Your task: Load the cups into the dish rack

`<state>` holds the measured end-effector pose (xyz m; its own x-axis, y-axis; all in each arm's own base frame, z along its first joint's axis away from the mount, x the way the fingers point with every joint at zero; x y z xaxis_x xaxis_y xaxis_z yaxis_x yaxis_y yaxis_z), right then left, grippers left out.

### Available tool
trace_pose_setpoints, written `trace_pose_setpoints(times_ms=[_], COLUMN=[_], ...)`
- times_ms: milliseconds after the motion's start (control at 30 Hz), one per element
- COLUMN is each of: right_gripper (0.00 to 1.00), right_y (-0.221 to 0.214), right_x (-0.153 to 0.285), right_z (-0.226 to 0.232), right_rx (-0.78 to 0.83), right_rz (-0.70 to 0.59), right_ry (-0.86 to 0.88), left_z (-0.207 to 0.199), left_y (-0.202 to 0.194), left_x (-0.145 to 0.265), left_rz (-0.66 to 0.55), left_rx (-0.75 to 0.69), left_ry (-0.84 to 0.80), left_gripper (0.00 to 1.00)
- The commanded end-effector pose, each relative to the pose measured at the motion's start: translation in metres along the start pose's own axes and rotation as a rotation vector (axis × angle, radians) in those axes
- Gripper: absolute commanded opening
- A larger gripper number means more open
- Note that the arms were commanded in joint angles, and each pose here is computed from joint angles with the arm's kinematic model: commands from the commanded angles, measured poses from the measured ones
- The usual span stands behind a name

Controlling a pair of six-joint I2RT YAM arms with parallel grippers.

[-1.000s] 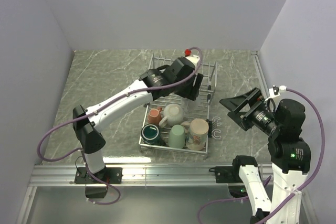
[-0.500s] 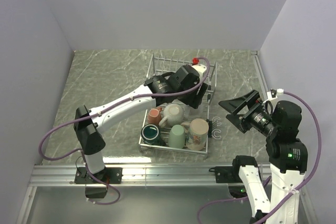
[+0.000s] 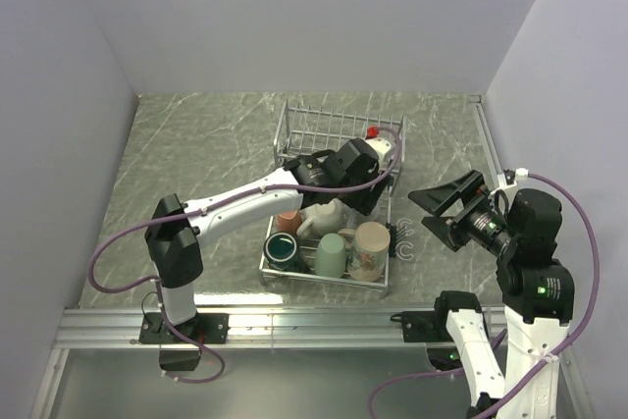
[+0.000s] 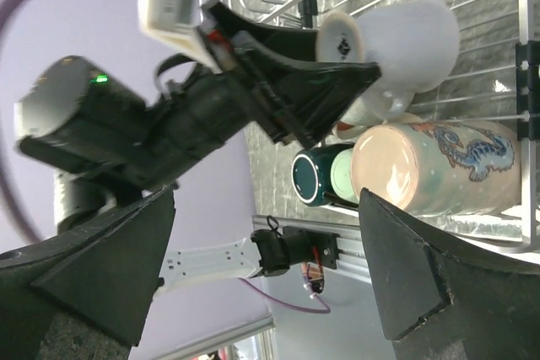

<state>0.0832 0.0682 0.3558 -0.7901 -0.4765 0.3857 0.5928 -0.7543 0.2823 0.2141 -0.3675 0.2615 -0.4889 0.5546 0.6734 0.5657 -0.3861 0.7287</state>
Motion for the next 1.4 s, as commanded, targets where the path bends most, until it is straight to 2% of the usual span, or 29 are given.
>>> trace_pose_setpoints(times_ms=[0, 200, 367, 500, 533, 600, 667, 700, 867, 900, 1067, 1167, 1233, 1367], right_gripper=[0.96, 0.95, 0.95, 0.95, 0.95, 0.95, 0.95, 0.95, 0.95, 0.95, 0.95, 0.95, 0.95, 0.95], right_y=[-0.002, -0.003, -0.003, -0.002, -0.003, -0.002, -0.001, 0.001, 0.006, 0.006, 0.009, 0.010, 0.011, 0.013], right_x=[0.003, 0.002, 0.000, -0.004, -0.005, -0.008, -0.010, -0.011, -0.017, -0.018, -0.023, -0.025, -0.026, -0.028], right_z=[0.001, -0.001, -0.004, -0.007, -0.009, -0.009, -0.010, -0.009, -0.008, -0.007, -0.008, -0.009, -0.009, -0.009], right_rx=[0.025, 0.022, 0.021, 0.015, 0.010, 0.007, 0.001, 0.006, 0.013, 0.016, 0.015, 0.016, 0.018, 0.017], right_rz=[-0.006, 0.001, 0.007, 0.006, 0.012, 0.013, 0.018, 0.014, 0.019, 0.018, 0.027, 0.030, 0.032, 0.032], right_ry=[0.008, 0.004, 0.001, 0.007, 0.007, 0.017, 0.020, 0.029, 0.032, 0.037, 0.043, 0.045, 0.043, 0.045], left_z=[-0.007, -0.004, -0.006, -0.009, -0.011, -0.011, -0.010, -0.010, -0.006, -0.005, -0.004, -0.004, -0.002, -0.001], left_y=[0.012, 0.004, -0.005, -0.010, -0.012, -0.016, -0.020, -0.022, -0.025, -0.025, -0.024, -0.023, -0.020, -0.014], left_x=[-0.006, -0.018, -0.024, -0.023, -0.025, -0.025, -0.025, -0.025, -0.021, -0.021, -0.020, -0.019, -0.017, -0.013], left_rz=[-0.113, -0.122, -0.077, -0.043, -0.027, -0.010, -0.001, 0.007, 0.010, 0.015, 0.018, 0.019, 0.004, -0.013], left_rx=[0.016, 0.041, 0.057, 0.080, 0.078, 0.080, 0.083, 0.081, 0.087, 0.086, 0.087, 0.091, 0.097, 0.100], left_ry=[-0.031, 0.006, -0.010, -0.038, -0.052, -0.064, -0.059, -0.056, -0.022, -0.016, 0.002, 0.012, 0.031, 0.050], left_gripper=[0.00, 0.00, 0.01, 0.14, 0.22, 0.32, 0.38, 0.47, 0.62, 0.67, 0.70, 0.76, 0.89, 0.93])
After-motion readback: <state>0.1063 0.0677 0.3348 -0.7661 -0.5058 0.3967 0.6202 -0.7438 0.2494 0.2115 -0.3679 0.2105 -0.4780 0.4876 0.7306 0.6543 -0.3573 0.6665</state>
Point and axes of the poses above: each gripper's point midway between its finger pads, its own x axis back along the fingers, its own z axis along the line the jaws close on, y = z × x, the point moved 9 cm from there along x, back along the fingers
